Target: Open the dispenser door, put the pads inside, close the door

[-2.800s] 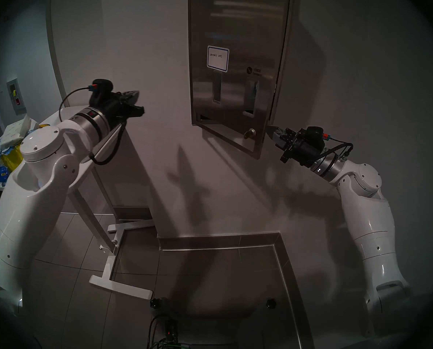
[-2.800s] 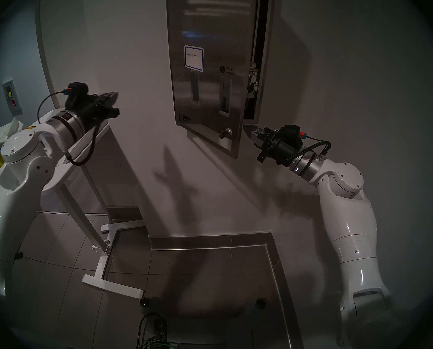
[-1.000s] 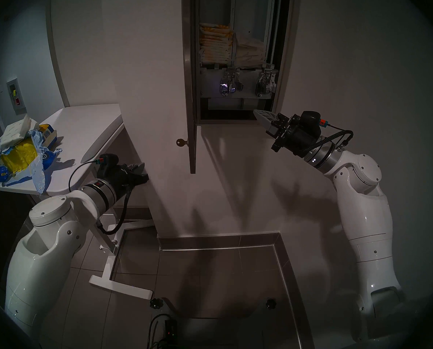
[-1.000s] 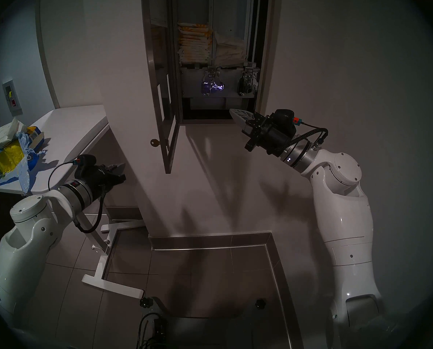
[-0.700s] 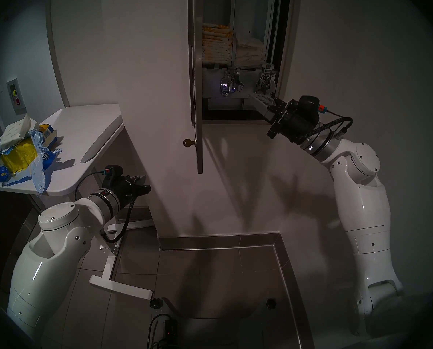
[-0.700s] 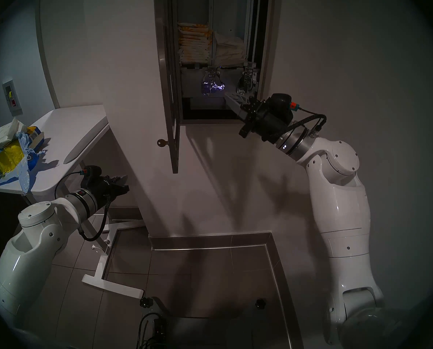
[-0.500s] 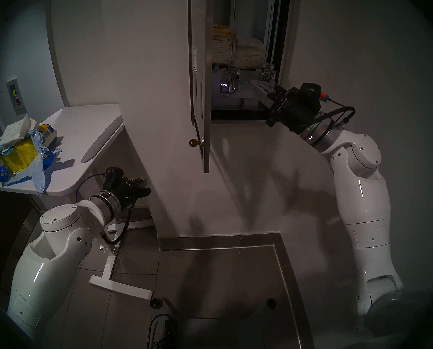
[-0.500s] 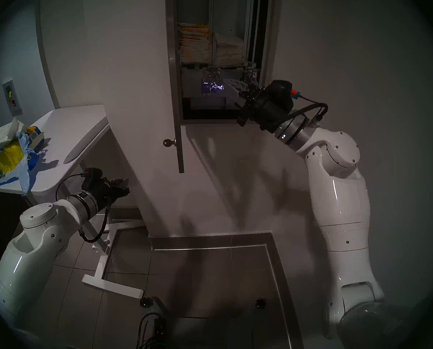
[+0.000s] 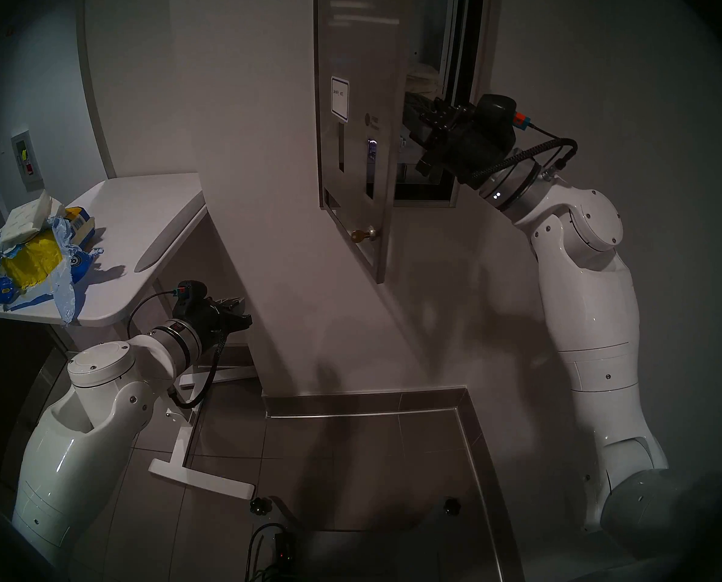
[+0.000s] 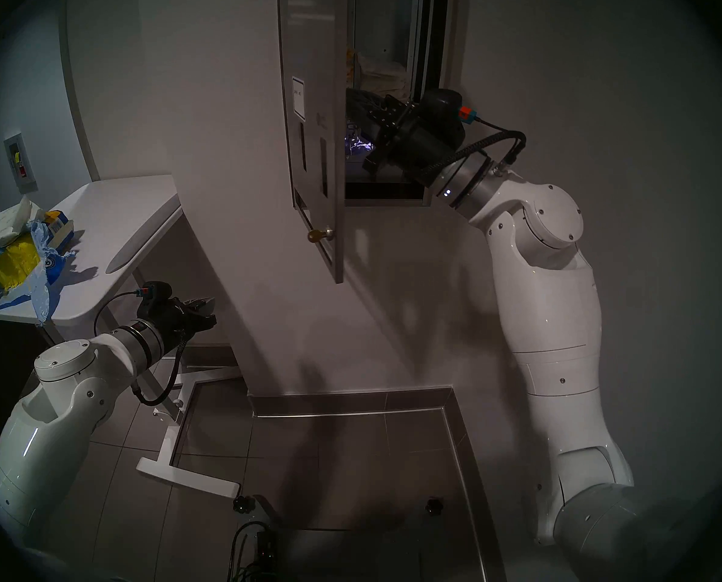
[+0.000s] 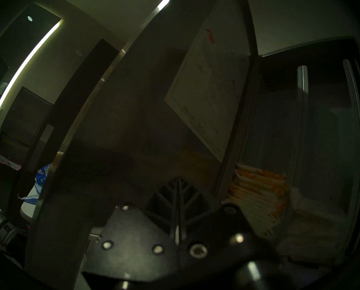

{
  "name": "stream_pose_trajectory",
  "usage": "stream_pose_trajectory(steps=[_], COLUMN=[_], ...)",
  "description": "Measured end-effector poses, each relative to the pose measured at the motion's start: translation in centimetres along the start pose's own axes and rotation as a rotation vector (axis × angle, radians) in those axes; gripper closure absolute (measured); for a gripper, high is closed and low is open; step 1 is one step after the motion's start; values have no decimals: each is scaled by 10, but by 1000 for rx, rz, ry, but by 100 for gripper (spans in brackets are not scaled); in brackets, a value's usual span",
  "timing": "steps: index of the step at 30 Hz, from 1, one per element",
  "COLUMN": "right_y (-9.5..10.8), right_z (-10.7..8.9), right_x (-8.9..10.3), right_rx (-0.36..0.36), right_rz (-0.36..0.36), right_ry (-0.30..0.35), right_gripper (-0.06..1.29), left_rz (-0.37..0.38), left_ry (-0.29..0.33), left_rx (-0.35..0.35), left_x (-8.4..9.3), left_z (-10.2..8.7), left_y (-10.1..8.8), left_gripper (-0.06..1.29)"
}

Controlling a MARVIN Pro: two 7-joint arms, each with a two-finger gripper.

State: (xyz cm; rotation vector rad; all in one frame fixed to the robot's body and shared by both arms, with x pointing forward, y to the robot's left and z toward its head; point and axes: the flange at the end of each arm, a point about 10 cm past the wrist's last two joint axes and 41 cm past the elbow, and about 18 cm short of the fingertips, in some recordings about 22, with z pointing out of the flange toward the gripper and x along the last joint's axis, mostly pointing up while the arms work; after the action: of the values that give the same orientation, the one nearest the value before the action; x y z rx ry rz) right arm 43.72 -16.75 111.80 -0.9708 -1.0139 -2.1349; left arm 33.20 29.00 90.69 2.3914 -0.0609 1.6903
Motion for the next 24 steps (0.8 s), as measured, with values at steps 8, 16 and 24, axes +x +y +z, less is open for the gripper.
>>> stream_pose_trajectory(steps=[8, 16, 24], right_y=[-5, -17, -25], right_z=[28, 60, 92], right_x=[5, 7, 2], right_rx=[37, 106, 158], right_rz=[-10, 9, 34], right_ry=[23, 41, 43], right_gripper=[127, 127, 127], left_rz=[5, 9, 10], left_ry=[2, 5, 10], left_rx=[-4, -7, -11], left_x=[0, 0, -1], left_z=[0, 0, 1], left_y=[0, 0, 0], left_gripper=[92, 92, 92])
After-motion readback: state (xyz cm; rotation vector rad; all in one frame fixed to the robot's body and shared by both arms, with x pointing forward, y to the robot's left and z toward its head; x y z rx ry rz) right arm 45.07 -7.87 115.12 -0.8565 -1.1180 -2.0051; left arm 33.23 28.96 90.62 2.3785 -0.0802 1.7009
